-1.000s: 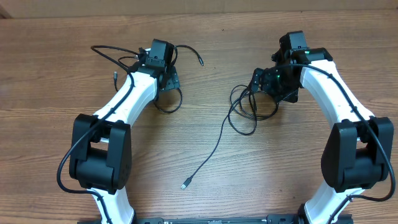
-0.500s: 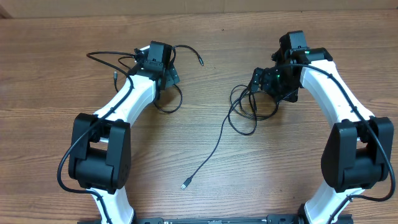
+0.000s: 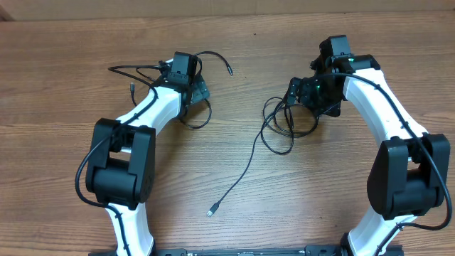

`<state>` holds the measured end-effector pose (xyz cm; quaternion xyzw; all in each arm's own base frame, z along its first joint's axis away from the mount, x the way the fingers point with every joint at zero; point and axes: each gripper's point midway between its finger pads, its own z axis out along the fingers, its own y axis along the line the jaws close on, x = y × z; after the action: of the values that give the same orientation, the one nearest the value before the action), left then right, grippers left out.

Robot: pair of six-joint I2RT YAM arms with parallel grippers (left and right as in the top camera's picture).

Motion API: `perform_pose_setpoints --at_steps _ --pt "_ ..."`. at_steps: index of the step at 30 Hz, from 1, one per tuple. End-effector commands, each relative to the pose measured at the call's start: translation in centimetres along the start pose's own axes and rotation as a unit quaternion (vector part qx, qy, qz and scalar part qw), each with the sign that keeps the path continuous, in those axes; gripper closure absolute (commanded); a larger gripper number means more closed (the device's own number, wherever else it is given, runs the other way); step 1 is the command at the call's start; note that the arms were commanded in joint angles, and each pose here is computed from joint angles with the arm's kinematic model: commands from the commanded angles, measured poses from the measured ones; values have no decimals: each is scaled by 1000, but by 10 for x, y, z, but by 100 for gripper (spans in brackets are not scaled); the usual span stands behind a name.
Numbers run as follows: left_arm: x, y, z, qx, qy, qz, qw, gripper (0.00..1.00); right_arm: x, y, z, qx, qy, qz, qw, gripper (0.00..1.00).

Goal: Untangle cables

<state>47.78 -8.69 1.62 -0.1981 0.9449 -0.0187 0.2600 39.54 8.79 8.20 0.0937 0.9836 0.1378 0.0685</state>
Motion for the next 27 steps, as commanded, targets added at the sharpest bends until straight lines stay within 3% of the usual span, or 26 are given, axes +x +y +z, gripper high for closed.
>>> perform_pose_setpoints --at_steps 1,11,16,18,25,27 --pt "16 -6 16 22 30 -8 999 0 -3 3 -10 -1 -17 -7 1000 0" --pt "31 -3 26 20 55 8 998 1 -5 3 -10 -2 -20 -8 1000 0" --pt "37 1 26 13 66 45 997 34 -5 3 -10 -2 -20 -8 1000 0" --pt "40 5 25 8 72 74 995 40 -5 3 -10 -2 -20 -8 1000 0" --pt "46 20 24 -15 90 138 986 95 -5 3 -10 -2 -20 -8 1000 0" --pt "41 25 21 -23 90 135 987 96 -5 3 -10 -2 -20 -8 1000 0"
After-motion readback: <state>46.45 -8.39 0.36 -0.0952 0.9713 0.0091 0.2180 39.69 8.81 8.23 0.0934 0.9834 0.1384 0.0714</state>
